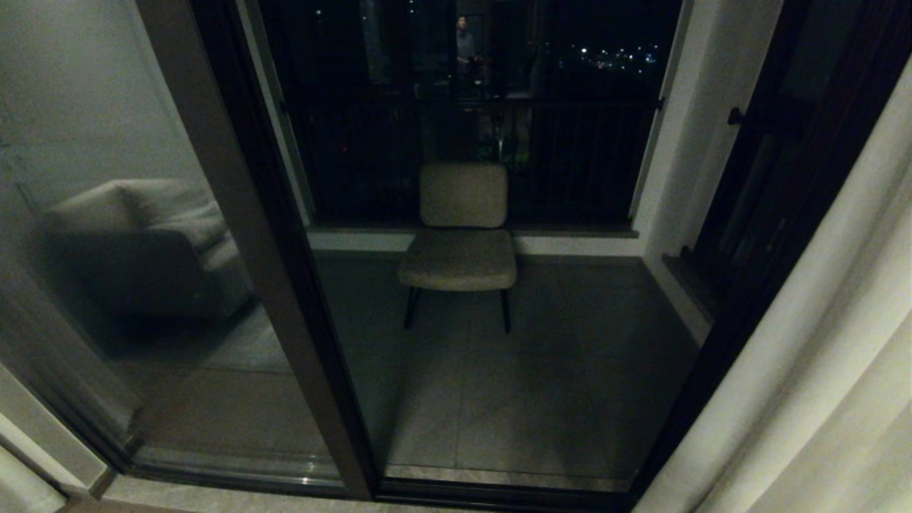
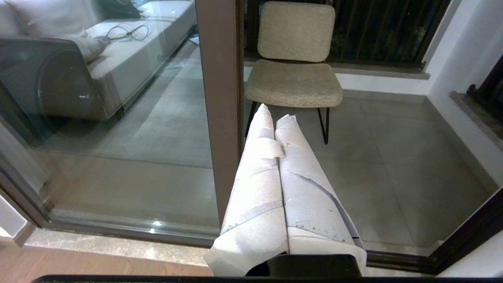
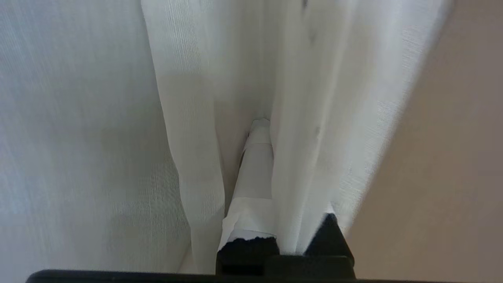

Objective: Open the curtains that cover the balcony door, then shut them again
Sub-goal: Pull the inner curtains open on both sides

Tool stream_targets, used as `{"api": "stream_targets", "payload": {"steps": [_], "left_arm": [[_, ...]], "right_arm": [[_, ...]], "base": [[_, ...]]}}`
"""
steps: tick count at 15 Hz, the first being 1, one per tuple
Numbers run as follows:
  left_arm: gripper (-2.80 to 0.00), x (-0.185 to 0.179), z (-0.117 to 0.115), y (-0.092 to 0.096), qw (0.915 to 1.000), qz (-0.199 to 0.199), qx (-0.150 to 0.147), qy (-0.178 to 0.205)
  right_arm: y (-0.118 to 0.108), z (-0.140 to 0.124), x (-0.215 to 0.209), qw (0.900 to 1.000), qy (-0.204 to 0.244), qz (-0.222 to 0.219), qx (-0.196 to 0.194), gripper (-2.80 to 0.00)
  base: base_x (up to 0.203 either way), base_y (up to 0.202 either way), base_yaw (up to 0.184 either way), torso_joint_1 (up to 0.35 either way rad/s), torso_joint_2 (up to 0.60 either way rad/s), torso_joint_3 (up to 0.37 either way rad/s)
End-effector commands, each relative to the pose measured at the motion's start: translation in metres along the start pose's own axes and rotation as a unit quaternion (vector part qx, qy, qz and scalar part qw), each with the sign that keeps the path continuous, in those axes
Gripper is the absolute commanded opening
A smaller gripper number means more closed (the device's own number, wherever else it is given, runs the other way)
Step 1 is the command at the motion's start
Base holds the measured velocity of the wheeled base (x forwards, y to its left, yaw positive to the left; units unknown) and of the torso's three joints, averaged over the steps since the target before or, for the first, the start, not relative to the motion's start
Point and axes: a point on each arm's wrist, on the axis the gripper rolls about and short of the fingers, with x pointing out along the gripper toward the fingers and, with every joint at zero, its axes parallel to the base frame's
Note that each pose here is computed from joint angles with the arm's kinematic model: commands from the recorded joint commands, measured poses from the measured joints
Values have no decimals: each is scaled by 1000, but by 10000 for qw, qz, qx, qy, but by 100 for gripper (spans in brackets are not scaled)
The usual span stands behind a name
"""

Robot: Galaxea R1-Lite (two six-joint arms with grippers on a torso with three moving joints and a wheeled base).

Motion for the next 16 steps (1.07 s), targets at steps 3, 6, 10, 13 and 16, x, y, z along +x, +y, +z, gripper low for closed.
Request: {"api": "stream_targets", "payload": {"steps": [3, 6, 10, 13, 16], "left_arm": [[-280, 0, 0, 0, 10000, 5, -5, -9], [-280, 0, 0, 0, 10000, 5, -5, -9], [-280, 0, 0, 0, 10000, 5, -5, -5], [-280, 0, 0, 0, 10000, 5, -5, -9], [-280, 0, 0, 0, 10000, 5, -5, -9]], "right_arm": [[16, 40, -22, 9944, -274, 1017, -52, -280], [34, 69, -44, 9842, -424, 1720, 5, -280], [69, 102, -81, 9613, -561, 2675, 343, -280], [104, 116, -108, 9315, -594, 3487, 846, -280], [135, 114, -127, 9052, -548, 4033, 1223, -280]], "base": [[0, 0, 0, 0, 0, 0], [0, 0, 0, 0, 0, 0], [0, 0, 0, 0, 0, 0], [0, 0, 0, 0, 0, 0], [0, 0, 0, 0, 0, 0]]}}
